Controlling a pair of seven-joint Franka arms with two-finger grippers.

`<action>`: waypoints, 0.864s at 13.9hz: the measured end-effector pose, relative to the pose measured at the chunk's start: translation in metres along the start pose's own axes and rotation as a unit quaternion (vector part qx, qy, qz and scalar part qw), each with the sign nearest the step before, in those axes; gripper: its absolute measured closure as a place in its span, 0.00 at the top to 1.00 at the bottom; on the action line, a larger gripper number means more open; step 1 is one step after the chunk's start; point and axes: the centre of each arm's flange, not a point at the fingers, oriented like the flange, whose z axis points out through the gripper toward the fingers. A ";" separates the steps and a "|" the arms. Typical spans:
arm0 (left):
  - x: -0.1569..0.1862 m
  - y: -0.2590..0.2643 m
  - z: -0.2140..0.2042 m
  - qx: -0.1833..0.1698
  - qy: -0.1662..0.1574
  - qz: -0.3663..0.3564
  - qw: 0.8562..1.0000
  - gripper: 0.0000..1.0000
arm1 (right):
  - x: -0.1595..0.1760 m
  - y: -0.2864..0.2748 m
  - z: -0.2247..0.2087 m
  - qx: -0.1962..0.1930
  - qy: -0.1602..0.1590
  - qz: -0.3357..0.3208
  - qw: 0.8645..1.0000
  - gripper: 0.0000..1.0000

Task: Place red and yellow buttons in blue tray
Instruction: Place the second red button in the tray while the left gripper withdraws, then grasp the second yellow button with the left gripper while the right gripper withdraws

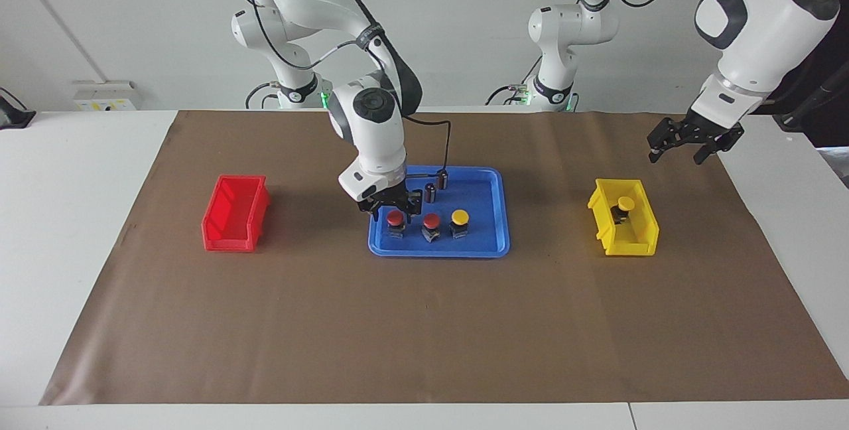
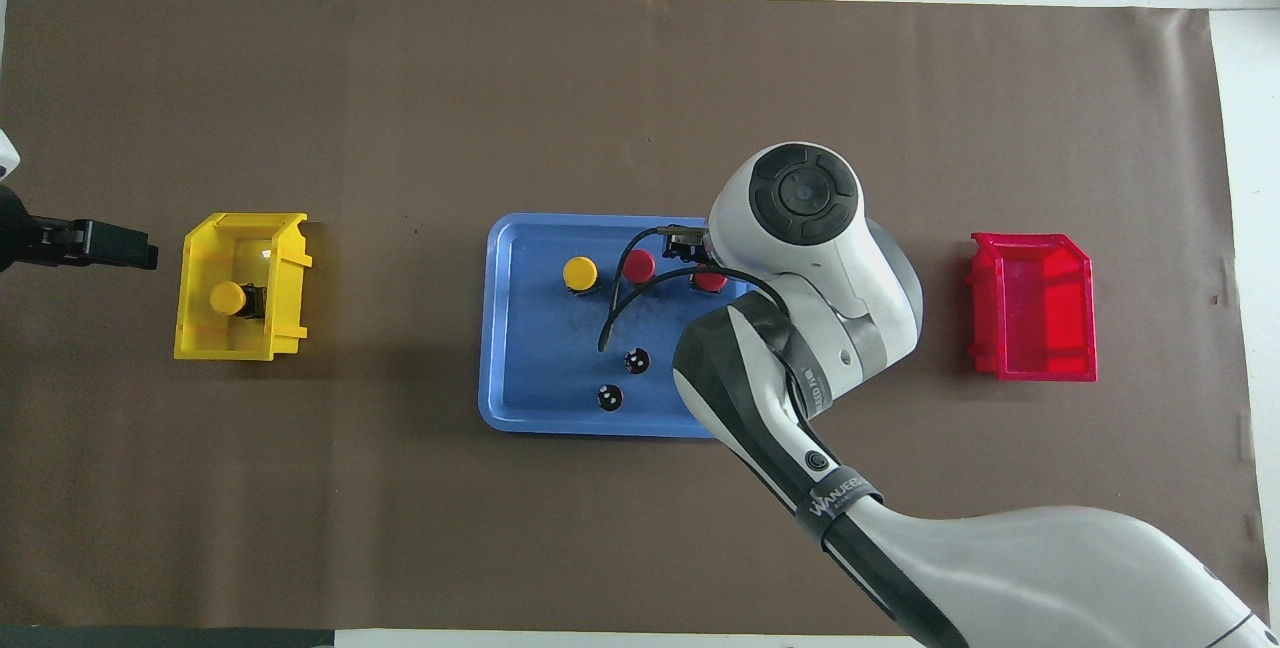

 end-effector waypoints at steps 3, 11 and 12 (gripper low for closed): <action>-0.007 0.000 0.048 0.000 -0.005 -0.002 1.000 0.91 | 0.048 0.071 -0.077 -0.025 0.007 0.009 1.000 1.00; -0.015 0.002 0.135 0.004 -0.001 -0.016 1.000 0.81 | 0.041 0.284 -0.230 -0.042 -0.046 -0.031 0.998 1.00; -0.015 0.002 0.140 0.004 -0.001 -0.016 1.000 0.81 | 0.036 0.299 -0.237 -0.042 -0.051 -0.037 0.997 1.00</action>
